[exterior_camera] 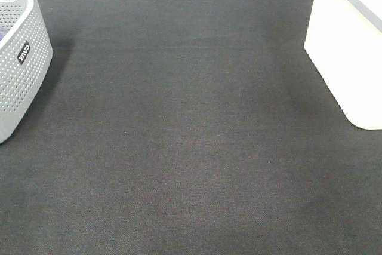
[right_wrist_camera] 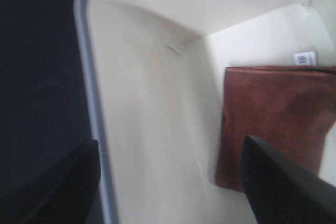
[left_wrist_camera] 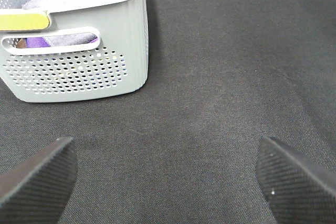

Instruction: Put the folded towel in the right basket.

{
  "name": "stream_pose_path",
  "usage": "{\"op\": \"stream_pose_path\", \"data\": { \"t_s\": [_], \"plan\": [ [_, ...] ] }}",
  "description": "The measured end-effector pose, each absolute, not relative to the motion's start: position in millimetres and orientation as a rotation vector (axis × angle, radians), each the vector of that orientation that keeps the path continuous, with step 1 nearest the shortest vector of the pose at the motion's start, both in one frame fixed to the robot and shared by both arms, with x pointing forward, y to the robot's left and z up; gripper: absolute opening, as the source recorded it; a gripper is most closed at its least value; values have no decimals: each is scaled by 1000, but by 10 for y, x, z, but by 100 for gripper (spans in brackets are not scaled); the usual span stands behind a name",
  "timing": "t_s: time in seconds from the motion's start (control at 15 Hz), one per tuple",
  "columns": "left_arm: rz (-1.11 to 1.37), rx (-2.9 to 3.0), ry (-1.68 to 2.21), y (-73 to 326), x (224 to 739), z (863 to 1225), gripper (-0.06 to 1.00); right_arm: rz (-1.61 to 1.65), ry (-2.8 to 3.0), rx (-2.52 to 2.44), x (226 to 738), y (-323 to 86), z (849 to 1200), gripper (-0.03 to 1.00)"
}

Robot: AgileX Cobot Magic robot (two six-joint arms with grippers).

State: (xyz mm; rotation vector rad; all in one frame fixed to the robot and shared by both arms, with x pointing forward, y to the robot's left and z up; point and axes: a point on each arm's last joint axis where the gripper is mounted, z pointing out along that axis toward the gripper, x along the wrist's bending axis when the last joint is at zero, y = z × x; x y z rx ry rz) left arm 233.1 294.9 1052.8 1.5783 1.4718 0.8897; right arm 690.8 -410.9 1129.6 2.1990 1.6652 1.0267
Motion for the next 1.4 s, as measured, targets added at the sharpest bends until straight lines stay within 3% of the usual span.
{"op": "stream_pose_path", "data": {
  "t_s": [0.4, 0.73, 1.4],
  "plan": [
    [890, 1578, 1472, 2949, 2331, 10528, 87, 903, 1872, 1888, 6744, -3080, 11763, 70],
    [890, 1578, 1472, 2949, 2331, 10528, 87, 754, 1857, 1827, 6219, -3001, 12019, 70],
    [890, 1578, 1472, 2949, 2331, 10528, 87, 544, 2023, 2027, 4677, -2949, 11325, 71]
  ]
}}
